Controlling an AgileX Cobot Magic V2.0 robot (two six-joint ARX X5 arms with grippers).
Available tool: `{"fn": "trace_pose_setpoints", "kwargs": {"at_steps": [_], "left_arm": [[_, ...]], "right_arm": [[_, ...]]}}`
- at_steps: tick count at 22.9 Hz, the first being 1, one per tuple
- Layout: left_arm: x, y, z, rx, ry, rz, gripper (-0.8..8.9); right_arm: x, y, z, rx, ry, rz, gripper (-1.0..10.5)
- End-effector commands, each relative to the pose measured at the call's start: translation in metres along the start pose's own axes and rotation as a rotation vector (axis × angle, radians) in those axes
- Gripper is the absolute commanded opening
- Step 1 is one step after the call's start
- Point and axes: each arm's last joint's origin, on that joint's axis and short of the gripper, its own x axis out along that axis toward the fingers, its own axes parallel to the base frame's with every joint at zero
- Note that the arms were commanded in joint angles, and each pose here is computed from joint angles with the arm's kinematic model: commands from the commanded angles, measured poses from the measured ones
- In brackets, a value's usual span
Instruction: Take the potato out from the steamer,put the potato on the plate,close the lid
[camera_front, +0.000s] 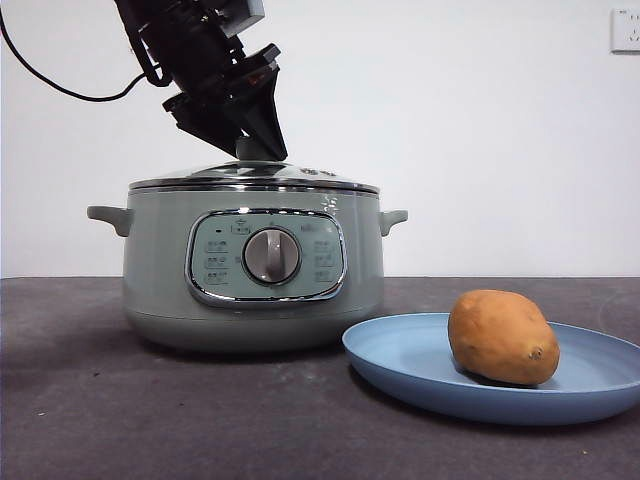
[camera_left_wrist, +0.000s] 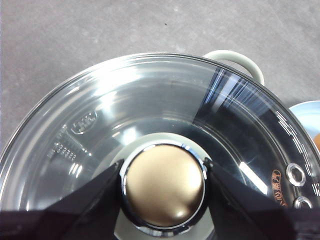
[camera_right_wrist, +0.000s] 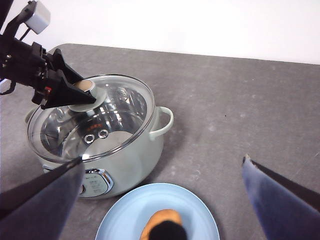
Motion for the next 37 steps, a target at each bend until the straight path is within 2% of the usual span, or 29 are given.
{"fn": "trace_pose_setpoints", "kwargs": {"at_steps": [1, 2, 3, 11, 16, 25, 29, 31, 33, 35, 37], "left_arm": [[-0.001, -0.001, 0.002, 0.005, -0.002, -0.001, 4.70], [-0.001, -0.001, 0.002, 0.004, -0.002, -0.001, 5.36], [-0.001, -0.001, 0.002, 0.004, -0.003, -0.002, 5.44], [-0.011, -0.003, 0.005, 0.008, -0.020, 0.004, 5.43], [-0.039, -0.009, 0.011, -0.012, -0.069, 0.014, 5.43], [-0.134, -0.036, 0.004, -0.054, -0.112, 0.006, 5.30], [-0.175, -0.051, -0.010, -0.070, -0.099, -0.052, 5.24], [-0.190, -0.058, -0.018, -0.074, -0.085, -0.077, 4.38], [-0.203, -0.063, -0.025, -0.079, -0.068, -0.080, 3.07], [-0.213, -0.067, -0.032, -0.085, -0.048, -0.084, 1.49], [-0.221, -0.070, -0.038, -0.088, -0.034, -0.087, -0.12]], "right_arm": [[-0.001, 0.000, 0.001, 0.009, -0.005, 0.003, 5.7], [-0.001, 0.000, 0.001, 0.008, -0.002, 0.002, 5.7], [-0.001, 0.000, 0.001, 0.008, 0.003, 0.002, 5.7], [-0.001, 0.000, -0.002, 0.007, 0.032, 0.001, 5.7], [-0.001, 0.000, -0.005, 0.006, 0.057, 0.001, 5.7], [-0.002, 0.004, -0.012, 0.016, 0.148, 0.154, 5.6], [-0.001, 0.006, -0.018, 0.044, 0.225, 0.225, 5.6], [-0.001, 0.007, -0.021, 0.060, 0.268, 0.268, 5.5], [-0.002, 0.008, -0.024, 0.071, 0.305, 0.315, 4.8], [-0.002, 0.009, -0.026, 0.087, 0.336, 0.357, 3.6], [-0.002, 0.010, -0.028, 0.095, 0.361, 0.385, 1.8]]}}
